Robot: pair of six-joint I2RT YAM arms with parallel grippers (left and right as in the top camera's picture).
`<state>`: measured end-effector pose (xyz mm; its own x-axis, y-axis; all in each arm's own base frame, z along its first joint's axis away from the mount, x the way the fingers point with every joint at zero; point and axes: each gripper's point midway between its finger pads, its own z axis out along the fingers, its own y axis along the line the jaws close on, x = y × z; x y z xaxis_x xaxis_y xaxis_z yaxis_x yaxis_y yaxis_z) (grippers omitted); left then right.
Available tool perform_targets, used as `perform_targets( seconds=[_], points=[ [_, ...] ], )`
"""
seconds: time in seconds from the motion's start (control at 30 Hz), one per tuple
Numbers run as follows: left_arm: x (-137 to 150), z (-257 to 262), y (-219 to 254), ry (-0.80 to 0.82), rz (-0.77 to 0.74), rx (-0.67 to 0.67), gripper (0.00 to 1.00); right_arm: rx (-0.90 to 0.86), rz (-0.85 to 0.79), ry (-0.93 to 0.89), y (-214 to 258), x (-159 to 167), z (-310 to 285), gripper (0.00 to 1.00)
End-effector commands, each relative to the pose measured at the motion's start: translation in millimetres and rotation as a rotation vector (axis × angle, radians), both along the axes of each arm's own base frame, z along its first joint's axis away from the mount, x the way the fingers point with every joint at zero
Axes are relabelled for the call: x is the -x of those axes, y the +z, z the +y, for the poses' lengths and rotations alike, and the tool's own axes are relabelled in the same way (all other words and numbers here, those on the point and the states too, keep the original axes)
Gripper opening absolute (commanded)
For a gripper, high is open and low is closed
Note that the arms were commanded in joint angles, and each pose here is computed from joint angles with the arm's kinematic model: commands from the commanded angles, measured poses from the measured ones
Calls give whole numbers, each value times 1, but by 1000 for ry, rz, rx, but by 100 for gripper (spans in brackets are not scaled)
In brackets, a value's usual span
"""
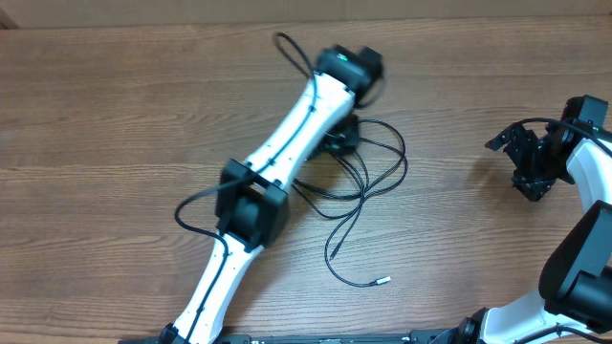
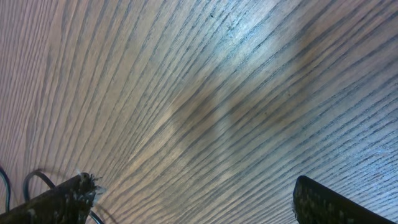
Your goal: Untangle cables
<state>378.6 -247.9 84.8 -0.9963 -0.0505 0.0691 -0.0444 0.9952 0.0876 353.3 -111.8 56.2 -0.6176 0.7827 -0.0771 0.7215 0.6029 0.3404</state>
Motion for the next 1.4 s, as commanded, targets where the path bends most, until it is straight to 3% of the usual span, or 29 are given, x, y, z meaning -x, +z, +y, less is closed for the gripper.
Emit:
perform_targets(
  seconds=[0.0, 0.1, 0.27, 0.43, 1.1, 1.17, 1.27, 1.37],
  points=[
    [-15, 34, 4, 143, -13, -30, 52, 25, -38, -6, 13, -8, -5, 100],
    [-14, 49, -4, 181, 19, -51, 51, 25, -38, -6, 13, -8, -5, 100],
    [-5, 63, -18, 235, 95, -65, 40, 25, -38, -6, 13, -8, -5, 100],
    [8, 67, -30, 328, 156, -88, 49, 25, -38, -6, 13, -8, -5, 100],
    [31, 85, -52, 498, 202, -236, 50, 25, -38, -6, 13, -8, -5, 100],
    [31, 86, -55, 508, 198, -240, 47, 26, -41, -6, 13, -9, -6, 100],
    [28, 85, -59, 510, 187, -231, 32, 26, -41, -6, 13, -9, -6, 100],
    [27, 85, -60, 510, 181, -229, 29, 26, -41, -6, 13, -9, -6, 100]
  ],
)
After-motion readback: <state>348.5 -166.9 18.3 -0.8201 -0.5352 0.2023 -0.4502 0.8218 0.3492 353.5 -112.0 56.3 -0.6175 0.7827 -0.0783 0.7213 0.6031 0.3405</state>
